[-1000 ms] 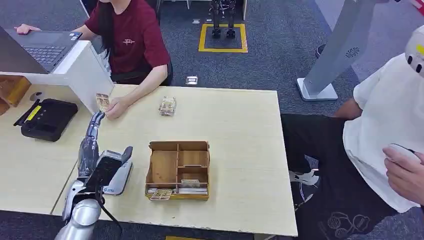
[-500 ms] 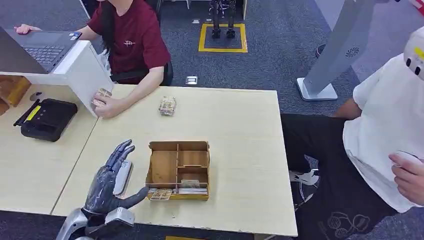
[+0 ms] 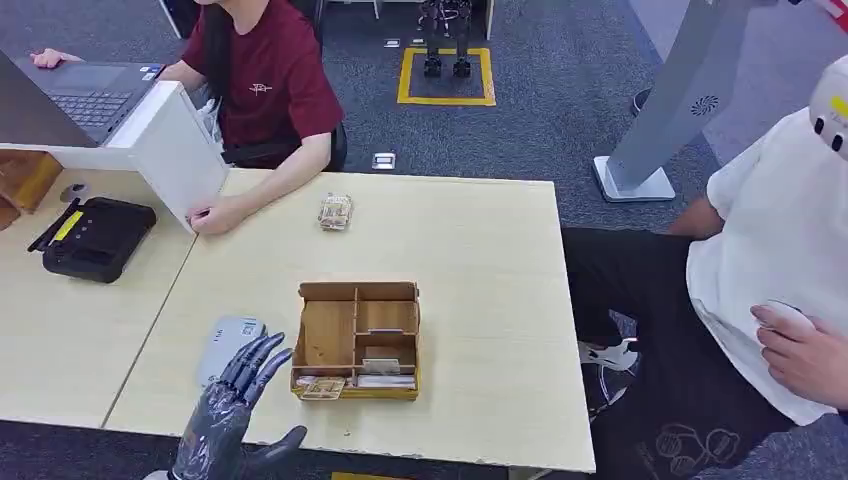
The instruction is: Pass the card to the sensor for recognition and then transmit it.
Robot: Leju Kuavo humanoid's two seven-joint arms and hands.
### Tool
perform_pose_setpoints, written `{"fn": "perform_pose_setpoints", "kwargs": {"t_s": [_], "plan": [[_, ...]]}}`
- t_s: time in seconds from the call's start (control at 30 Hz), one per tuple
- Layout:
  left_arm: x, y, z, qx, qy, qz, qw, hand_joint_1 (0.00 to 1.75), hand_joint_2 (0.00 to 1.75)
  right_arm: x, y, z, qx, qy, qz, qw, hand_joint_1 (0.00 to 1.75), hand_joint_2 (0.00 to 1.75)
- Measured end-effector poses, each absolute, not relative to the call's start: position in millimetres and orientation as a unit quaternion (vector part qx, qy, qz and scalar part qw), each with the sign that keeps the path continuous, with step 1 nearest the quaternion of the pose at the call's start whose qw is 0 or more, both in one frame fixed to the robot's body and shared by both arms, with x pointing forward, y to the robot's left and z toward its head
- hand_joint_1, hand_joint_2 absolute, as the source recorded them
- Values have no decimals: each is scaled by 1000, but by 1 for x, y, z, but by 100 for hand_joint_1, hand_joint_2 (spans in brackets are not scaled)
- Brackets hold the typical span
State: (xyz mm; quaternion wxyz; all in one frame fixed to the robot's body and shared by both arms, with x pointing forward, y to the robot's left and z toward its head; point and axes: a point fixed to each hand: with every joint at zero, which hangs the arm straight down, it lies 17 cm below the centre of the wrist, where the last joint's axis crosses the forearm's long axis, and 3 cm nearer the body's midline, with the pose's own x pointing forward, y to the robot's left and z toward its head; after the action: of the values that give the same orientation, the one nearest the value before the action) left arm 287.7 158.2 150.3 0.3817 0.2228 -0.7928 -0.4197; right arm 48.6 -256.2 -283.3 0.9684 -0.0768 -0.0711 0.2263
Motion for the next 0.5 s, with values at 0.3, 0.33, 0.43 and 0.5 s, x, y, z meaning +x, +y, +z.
{"fn": "perform_pose_setpoints", "kwargs": {"t_s": [0.3, 0.33, 0.43, 0.5], "plan": [[279, 139, 137, 228, -786, -441, 368, 0, 175, 53, -257, -283, -79, -76, 232, 967, 0, 175], [280, 138, 135, 238, -784, -444, 363, 0, 175, 53, -257, -283, -79, -76, 233, 966, 0, 175], [283, 136, 130, 266, -775, -451, 353, 0, 175, 54, -257, -283, -79, -77, 238, 965, 0, 175], [286, 135, 125, 285, -767, -459, 346, 0, 175, 54, -257, -283, -80, -76, 241, 964, 0, 175]]}}
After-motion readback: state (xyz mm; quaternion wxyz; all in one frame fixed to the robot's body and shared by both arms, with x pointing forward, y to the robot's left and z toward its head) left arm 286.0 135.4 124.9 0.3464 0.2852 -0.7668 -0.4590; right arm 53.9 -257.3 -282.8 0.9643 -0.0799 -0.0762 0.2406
